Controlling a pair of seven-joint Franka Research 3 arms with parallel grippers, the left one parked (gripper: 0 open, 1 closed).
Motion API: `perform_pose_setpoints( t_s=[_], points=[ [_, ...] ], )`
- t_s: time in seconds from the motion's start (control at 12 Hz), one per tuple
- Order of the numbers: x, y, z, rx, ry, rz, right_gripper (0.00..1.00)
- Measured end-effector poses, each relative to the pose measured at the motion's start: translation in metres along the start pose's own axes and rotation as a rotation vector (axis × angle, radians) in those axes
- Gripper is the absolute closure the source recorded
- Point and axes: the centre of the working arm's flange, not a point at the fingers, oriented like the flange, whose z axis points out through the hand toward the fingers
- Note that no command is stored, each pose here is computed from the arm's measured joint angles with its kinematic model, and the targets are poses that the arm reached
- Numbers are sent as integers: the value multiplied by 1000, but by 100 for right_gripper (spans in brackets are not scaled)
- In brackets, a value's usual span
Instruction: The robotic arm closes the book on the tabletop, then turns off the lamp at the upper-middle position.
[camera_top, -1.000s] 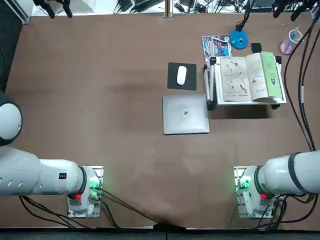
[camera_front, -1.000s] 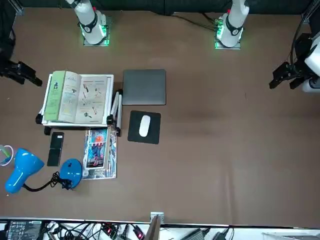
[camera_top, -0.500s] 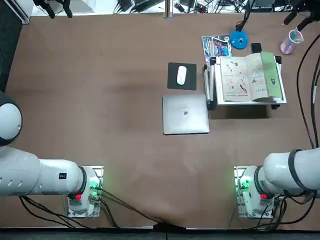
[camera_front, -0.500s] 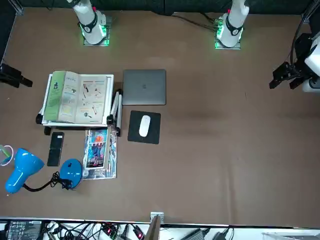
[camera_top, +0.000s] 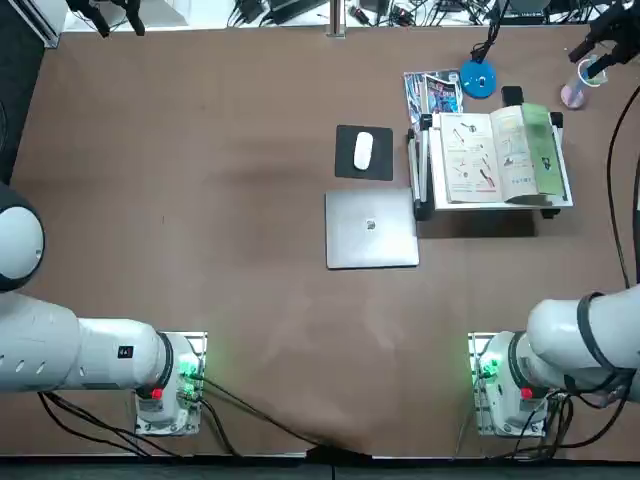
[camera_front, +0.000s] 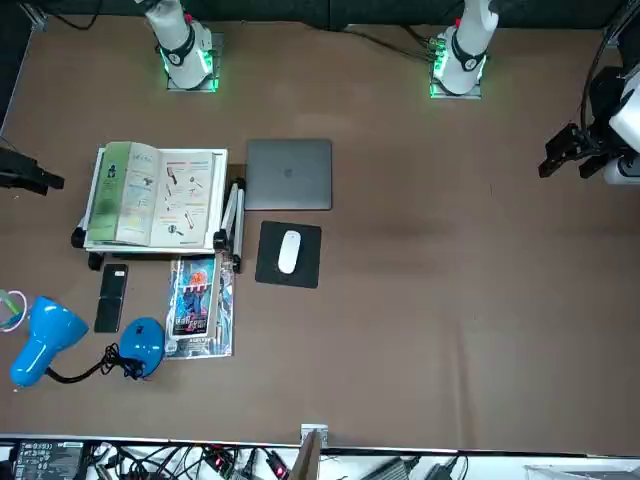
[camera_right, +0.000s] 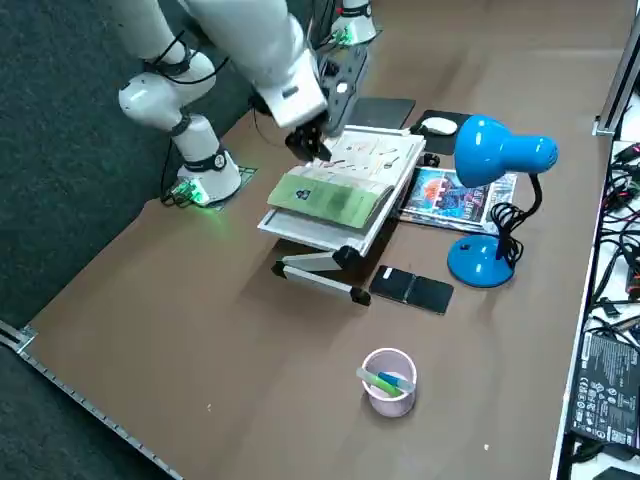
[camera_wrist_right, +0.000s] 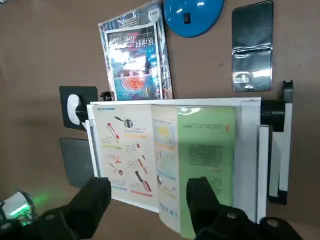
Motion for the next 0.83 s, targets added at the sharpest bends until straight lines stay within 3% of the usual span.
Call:
perform_pose_setpoints(
  t_s=[0.33,0.83],
  points=[
    [4,57,28,79,-27,-38,6],
    [6,103,59,142,-47,-30,14]
  ],
)
